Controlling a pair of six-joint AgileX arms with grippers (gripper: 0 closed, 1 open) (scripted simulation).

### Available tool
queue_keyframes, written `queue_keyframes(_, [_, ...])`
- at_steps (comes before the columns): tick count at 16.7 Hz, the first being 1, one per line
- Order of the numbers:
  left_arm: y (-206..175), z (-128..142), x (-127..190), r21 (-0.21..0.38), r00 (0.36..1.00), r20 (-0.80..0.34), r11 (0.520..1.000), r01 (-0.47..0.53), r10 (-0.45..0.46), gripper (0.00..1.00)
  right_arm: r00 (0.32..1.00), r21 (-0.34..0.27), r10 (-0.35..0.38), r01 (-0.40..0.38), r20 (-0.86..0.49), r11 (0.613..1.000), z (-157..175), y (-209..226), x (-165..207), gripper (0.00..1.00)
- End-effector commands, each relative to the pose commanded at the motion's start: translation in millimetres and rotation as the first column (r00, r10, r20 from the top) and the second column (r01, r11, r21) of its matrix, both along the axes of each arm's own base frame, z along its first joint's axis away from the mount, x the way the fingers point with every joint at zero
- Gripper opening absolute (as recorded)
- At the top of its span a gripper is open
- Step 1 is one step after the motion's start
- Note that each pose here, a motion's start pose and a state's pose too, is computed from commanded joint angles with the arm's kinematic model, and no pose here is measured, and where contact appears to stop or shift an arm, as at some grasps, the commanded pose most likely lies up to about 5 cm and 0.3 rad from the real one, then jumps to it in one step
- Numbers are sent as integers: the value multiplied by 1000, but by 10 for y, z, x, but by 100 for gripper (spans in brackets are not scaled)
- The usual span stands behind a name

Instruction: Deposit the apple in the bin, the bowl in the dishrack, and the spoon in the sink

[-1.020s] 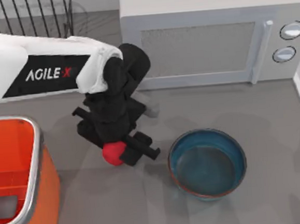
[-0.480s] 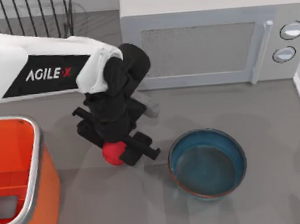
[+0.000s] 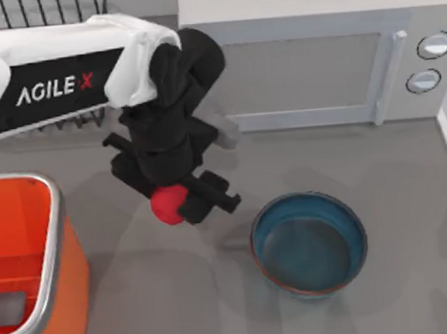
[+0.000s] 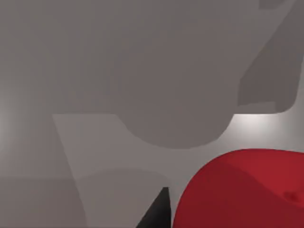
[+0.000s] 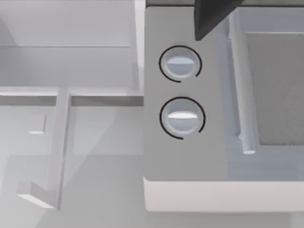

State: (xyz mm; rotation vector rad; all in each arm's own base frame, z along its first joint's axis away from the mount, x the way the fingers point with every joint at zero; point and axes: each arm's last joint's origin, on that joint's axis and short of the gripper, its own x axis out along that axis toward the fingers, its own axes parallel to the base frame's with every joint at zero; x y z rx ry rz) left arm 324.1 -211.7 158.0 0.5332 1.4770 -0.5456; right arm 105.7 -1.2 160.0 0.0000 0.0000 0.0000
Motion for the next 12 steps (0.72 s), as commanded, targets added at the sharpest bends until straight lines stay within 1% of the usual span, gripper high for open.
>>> queue_keyframes(2, [19,141,-32,26,999,-39,1000,2,-1,0,1000,0,0,0,0,1000,0,0,0,100])
queue_keyframes(4, [23,408,-38,15,1000,-22,1000,2,-1,0,1000,0,0,0,0,1000,0,0,0,100])
queue_keyframes(6, [33,549,-46,7,1000,-10,1000,0,0,0,1000,0,0,0,0,1000,0,0,0,100])
queue_keyframes(11, [46,543,-41,9,1000,-12,1000,-4,4,0,1000,0,0,0,0,1000,0,0,0,100])
queue_keyframes(12, [100,562,-41,9,1000,-11,1000,-28,28,0,1000,0,0,0,0,1000,0,0,0,100])
